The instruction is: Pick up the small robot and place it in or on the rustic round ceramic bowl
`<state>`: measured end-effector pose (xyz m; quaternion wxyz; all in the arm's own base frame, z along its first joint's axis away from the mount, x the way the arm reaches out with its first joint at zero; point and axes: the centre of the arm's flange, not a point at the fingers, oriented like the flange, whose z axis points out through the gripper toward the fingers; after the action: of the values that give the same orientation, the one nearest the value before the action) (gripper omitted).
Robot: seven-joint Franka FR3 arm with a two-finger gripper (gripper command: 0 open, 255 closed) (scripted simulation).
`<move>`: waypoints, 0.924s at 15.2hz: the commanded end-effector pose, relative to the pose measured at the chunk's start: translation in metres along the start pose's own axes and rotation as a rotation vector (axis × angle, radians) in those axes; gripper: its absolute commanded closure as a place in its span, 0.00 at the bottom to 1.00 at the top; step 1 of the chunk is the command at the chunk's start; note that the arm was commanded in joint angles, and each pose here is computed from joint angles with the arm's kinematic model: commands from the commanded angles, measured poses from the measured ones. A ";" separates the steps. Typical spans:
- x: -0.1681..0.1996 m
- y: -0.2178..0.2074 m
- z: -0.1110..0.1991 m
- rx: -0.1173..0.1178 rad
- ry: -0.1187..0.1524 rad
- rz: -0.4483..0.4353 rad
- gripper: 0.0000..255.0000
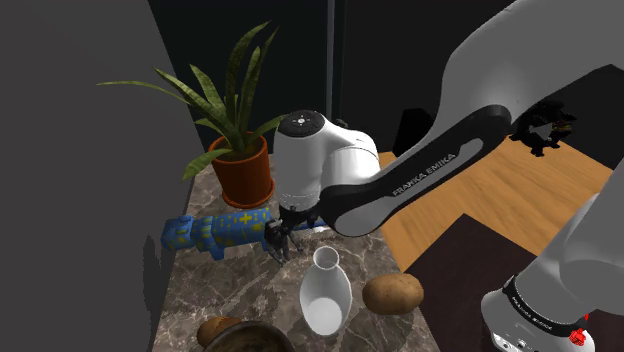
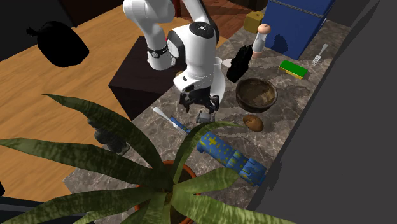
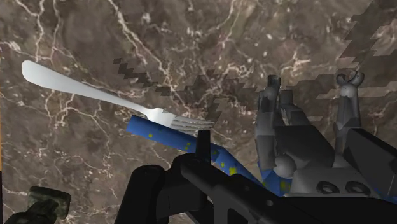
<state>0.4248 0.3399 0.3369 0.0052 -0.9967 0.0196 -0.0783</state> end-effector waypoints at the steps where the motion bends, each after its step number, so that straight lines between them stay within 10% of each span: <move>1: 0.000 0.001 0.012 0.000 0.000 0.000 0.00; 11: 0.000 0.001 0.025 0.000 0.000 0.000 0.00; 12: 0.000 0.001 0.025 0.000 0.000 0.000 1.00; 14: 0.000 0.001 0.025 0.000 0.000 0.000 1.00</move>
<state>0.4290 0.3394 0.3119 0.0053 -0.9967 0.0196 -0.0784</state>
